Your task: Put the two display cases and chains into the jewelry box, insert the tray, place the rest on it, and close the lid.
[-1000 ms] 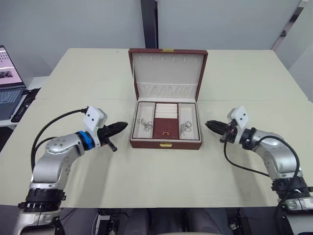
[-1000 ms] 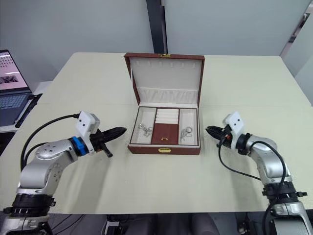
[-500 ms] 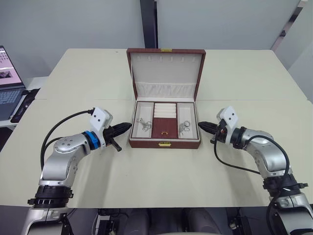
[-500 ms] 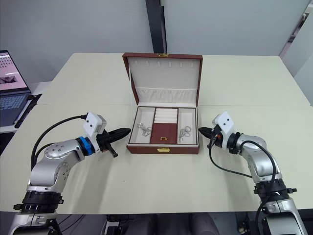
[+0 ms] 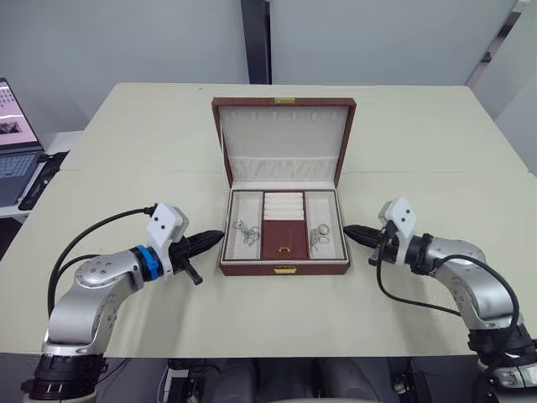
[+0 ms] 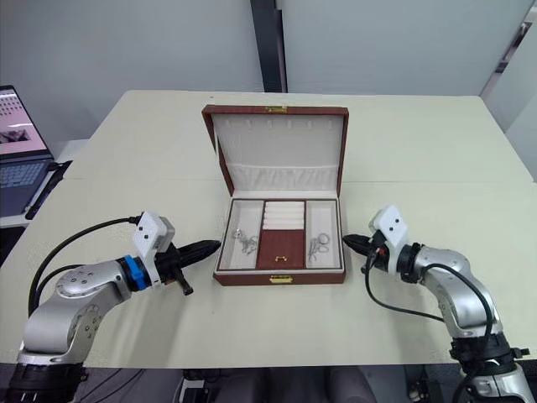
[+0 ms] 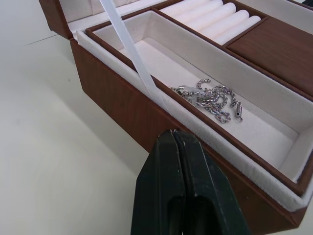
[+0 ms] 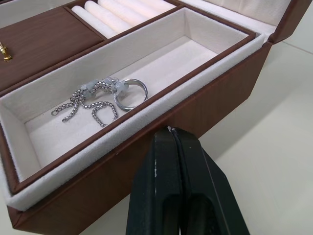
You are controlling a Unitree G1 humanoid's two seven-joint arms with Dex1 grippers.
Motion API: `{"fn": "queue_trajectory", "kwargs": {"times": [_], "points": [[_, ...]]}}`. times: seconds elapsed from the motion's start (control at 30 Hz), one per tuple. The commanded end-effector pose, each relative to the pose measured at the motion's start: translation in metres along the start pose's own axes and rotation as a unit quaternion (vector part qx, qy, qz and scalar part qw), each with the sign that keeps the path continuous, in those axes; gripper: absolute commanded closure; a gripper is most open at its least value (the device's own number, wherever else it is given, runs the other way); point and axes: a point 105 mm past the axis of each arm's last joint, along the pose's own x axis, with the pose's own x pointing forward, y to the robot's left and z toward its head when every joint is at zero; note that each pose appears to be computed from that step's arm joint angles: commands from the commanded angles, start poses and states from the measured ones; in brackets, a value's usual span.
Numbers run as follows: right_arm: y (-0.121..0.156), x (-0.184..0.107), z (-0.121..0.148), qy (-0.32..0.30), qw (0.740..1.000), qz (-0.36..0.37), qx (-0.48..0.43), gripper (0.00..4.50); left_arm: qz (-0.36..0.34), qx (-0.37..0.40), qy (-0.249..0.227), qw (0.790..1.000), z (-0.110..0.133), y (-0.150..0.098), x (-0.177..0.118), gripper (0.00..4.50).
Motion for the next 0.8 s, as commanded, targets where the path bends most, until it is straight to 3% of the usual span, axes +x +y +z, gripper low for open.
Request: {"fn": "queue_trajectory", "kwargs": {"times": [0.03,0.57,0.8], "points": [[0.044,0.009,0.017,-0.038,0.995,0.094,-0.001,4.48,-0.094,-0.007,-0.013,0.995,0.004,-0.042,0.010,4.50],[0.052,-0.004,0.011,-0.027,0.996,0.080,0.017,4.48,-0.095,-0.030,0.007,0.995,-0.013,-0.052,-0.004,4.50],[0.050,-0.004,0.011,-0.027,0.997,0.074,0.017,4.48,-0.084,-0.029,0.003,0.996,-0.026,-0.043,-0.006,4.50]]}}
